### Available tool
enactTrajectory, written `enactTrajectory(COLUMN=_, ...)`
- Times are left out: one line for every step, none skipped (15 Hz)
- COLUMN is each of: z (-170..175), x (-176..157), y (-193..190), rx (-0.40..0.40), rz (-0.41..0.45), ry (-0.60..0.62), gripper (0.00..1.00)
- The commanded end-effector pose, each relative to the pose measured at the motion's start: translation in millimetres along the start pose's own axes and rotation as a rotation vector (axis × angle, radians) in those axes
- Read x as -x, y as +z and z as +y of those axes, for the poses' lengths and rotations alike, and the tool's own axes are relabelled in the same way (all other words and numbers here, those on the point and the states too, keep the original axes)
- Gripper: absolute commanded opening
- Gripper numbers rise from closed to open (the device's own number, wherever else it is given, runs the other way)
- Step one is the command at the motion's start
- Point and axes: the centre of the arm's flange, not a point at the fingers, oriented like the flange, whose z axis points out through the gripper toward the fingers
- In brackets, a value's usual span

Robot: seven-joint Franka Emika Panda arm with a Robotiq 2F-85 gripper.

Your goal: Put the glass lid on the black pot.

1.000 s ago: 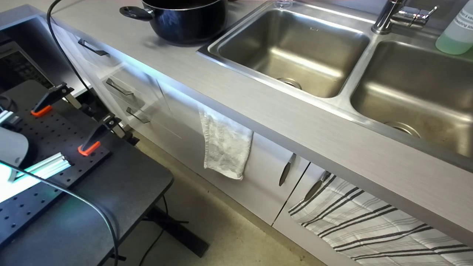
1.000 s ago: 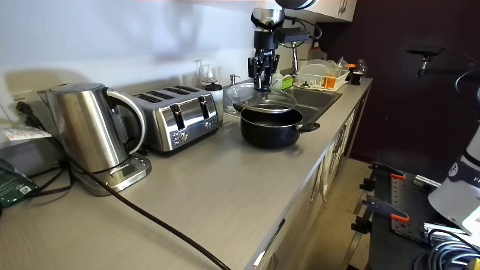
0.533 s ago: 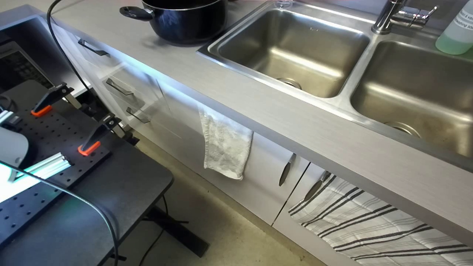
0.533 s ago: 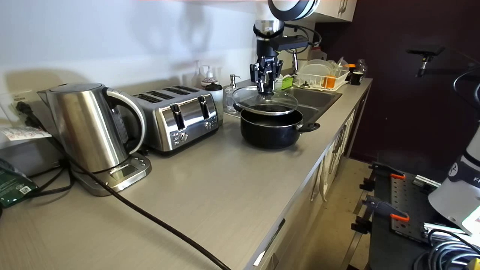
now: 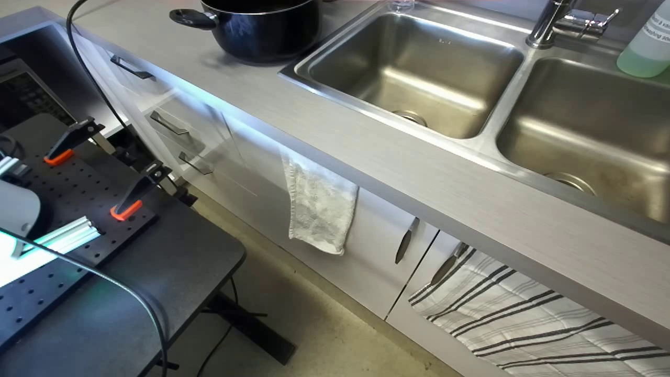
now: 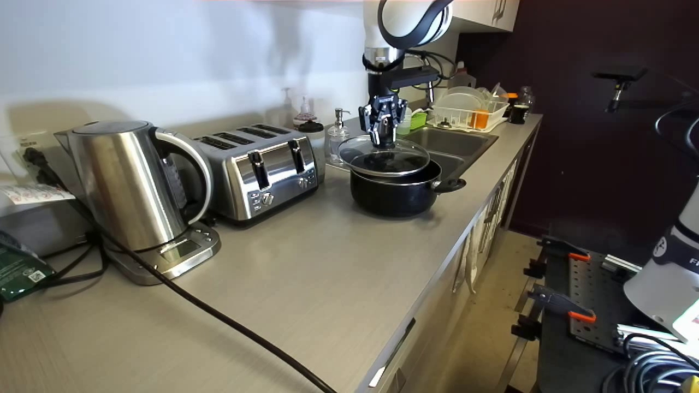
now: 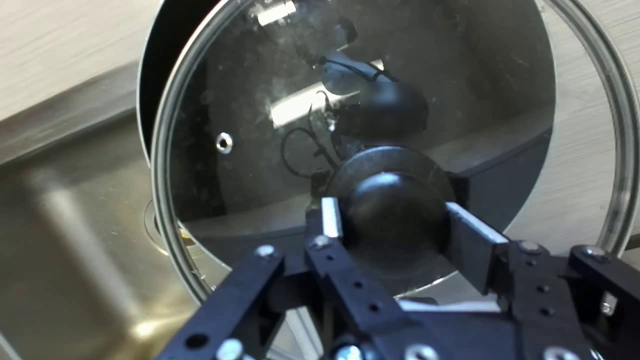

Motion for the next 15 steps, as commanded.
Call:
enactTrajectory(z=1, x=-5, y=-13, rx=0.003, rz=-0.012, ry=0.029, gripper=0.26)
enactTrajectory(z=2, x=-3, y=-12, rx=0.001, rz=-0.020, ry=0.028, gripper=0.26)
enactTrajectory(z=3, x=-1, y=-12, rx=-0.005, rz=-0.036, ry=0.024, gripper=0.26)
enactTrajectory(z=3, x=0, y=-12, rx=-0.008, rz=-0.045, ry=0.028, gripper=0.26)
enactTrajectory(z=4, x=1, y=-11, rx=-0.010, rz=-0.057, ry=0.031, gripper=0.26)
enactTrajectory(z=5, x=2, y=-10, rx=-0.013, rz=-0.065, ry=0.034, gripper=0.26)
enactTrajectory(z=6, x=2, y=-10, rx=-0.015, rz=-0.073, ry=0.037, gripper=0.26)
enactTrajectory(z=7, x=3, y=-9, rx=-0.016, rz=-0.076, ry=0.043, gripper=0.26)
enactTrajectory(z=9, x=2, y=-8, rx=-0.017, rz=-0.080, ry=0.046, gripper=0.26)
enactTrajectory(z=10, x=2, y=-7, rx=-0.018, rz=-0.085, ry=0.050, gripper=0.26)
enactTrajectory(z=12, x=2, y=-6, rx=-0.018, rz=-0.089, ry=0.055, gripper=0.26)
enactTrajectory(z=14, x=1, y=-6, rx=-0.019, rz=-0.094, ry=0.059, gripper=0.26)
enactTrajectory(z=16, x=1, y=-5, rx=-0.021, rz=-0.097, ry=0.063, gripper=0.26)
enactTrajectory(z=19, x=0, y=-4, rx=-0.024, rz=-0.101, ry=0.069, gripper=0.26)
enactTrajectory(z=21, x=-1, y=-3, rx=-0.027, rz=-0.107, ry=0.075, gripper=0.26)
